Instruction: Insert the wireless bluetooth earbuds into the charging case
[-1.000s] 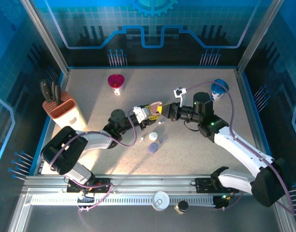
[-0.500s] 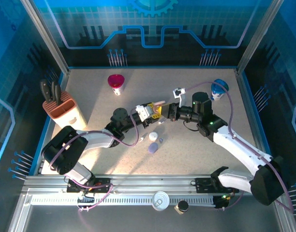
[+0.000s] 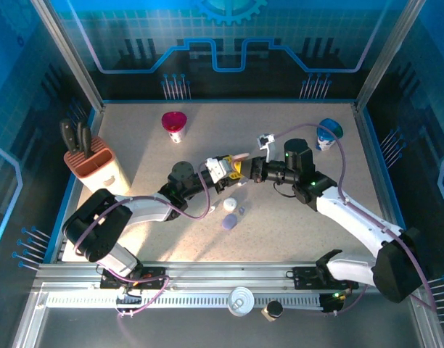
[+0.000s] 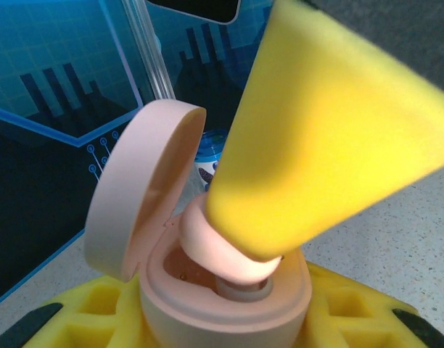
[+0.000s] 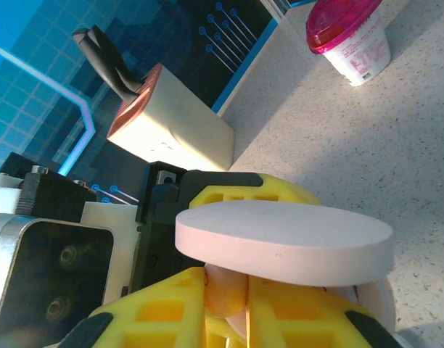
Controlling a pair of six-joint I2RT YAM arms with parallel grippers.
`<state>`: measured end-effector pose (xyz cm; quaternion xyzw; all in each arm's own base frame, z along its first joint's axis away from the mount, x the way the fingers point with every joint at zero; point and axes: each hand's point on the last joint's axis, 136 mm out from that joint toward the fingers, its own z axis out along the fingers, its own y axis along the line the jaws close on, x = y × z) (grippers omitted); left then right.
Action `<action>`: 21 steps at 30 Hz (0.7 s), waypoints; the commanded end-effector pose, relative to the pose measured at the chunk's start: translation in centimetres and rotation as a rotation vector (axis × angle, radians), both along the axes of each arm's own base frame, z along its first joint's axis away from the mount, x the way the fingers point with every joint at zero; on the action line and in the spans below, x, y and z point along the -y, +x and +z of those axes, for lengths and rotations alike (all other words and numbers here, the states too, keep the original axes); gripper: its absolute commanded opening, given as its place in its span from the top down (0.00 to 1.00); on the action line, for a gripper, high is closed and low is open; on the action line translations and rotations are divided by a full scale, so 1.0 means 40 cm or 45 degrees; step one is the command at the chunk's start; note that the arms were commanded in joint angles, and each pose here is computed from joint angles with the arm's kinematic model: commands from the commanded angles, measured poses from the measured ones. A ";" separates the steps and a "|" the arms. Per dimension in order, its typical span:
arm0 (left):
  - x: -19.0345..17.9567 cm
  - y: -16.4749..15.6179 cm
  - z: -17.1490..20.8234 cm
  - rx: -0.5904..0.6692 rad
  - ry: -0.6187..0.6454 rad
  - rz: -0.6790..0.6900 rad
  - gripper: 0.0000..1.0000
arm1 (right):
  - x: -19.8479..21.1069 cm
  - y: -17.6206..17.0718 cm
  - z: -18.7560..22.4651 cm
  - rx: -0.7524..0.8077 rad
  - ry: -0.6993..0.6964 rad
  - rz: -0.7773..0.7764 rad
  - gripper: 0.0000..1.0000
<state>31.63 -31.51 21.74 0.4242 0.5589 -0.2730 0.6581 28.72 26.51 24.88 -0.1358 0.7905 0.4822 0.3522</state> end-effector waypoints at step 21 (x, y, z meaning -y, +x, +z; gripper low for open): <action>0.002 0.017 -0.001 -0.024 -0.021 0.038 0.63 | 0.040 -0.050 0.093 0.259 -0.061 0.042 0.57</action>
